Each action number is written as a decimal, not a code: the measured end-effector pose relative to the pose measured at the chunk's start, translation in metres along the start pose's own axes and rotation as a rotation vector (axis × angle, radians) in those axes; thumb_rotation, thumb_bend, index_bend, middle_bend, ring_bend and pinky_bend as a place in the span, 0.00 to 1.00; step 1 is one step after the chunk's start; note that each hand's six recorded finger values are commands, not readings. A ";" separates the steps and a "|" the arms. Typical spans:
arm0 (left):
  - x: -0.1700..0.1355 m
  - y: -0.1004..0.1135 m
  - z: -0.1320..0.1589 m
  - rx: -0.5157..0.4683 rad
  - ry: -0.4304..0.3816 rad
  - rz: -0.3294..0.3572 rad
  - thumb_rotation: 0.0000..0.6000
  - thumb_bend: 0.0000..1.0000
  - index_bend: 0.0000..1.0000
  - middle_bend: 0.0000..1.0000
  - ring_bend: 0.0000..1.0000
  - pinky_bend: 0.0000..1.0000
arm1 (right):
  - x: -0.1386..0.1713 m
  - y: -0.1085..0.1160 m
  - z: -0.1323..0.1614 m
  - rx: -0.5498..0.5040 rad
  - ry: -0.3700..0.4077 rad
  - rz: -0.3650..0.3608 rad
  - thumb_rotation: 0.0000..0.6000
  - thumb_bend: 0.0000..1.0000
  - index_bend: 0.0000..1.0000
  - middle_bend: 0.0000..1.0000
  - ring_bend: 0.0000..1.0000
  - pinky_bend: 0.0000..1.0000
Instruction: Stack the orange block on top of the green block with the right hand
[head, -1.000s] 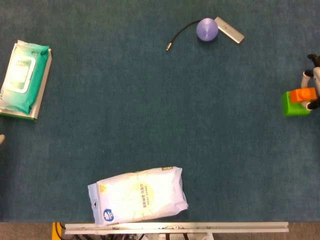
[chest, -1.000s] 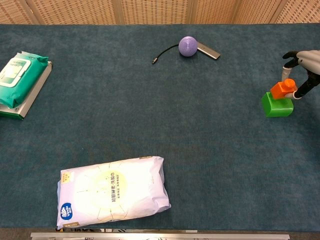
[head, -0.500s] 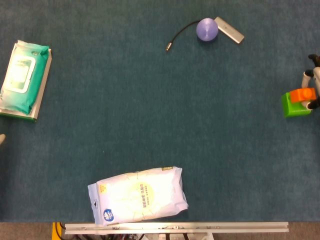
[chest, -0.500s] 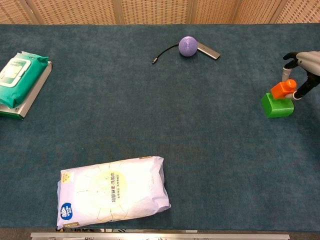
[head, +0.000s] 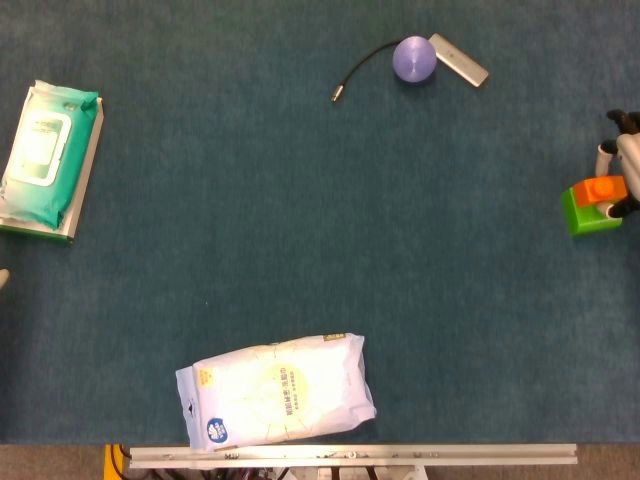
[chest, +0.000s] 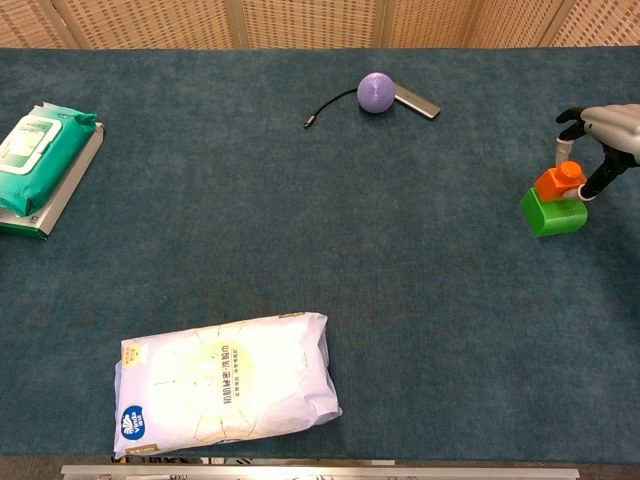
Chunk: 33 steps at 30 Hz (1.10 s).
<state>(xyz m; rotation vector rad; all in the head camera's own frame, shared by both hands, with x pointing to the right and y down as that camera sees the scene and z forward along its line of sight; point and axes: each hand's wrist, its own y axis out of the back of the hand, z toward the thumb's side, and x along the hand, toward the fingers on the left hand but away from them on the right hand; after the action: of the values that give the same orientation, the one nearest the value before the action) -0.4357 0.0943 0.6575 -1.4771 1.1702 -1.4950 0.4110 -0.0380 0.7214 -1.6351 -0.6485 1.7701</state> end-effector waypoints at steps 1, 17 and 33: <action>0.000 0.000 0.000 -0.001 0.001 0.000 1.00 0.11 0.36 0.38 0.39 0.54 | 0.000 0.000 0.000 0.003 0.000 0.002 1.00 0.25 0.63 0.07 0.00 0.00; -0.001 -0.001 0.000 0.000 0.002 -0.001 1.00 0.11 0.36 0.38 0.39 0.54 | -0.001 -0.008 -0.004 0.032 -0.011 0.034 1.00 0.25 0.63 0.07 0.00 0.00; 0.001 0.000 0.003 0.005 -0.006 0.001 1.00 0.11 0.36 0.38 0.39 0.54 | 0.011 0.001 -0.011 0.030 0.024 0.027 1.00 0.00 0.32 0.07 0.00 0.00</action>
<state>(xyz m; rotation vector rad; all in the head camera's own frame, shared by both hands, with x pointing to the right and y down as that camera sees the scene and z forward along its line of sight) -0.4329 0.0931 0.6574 -1.4766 1.1628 -1.4909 0.4210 -0.0318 0.7123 -1.6498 -0.5882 1.7683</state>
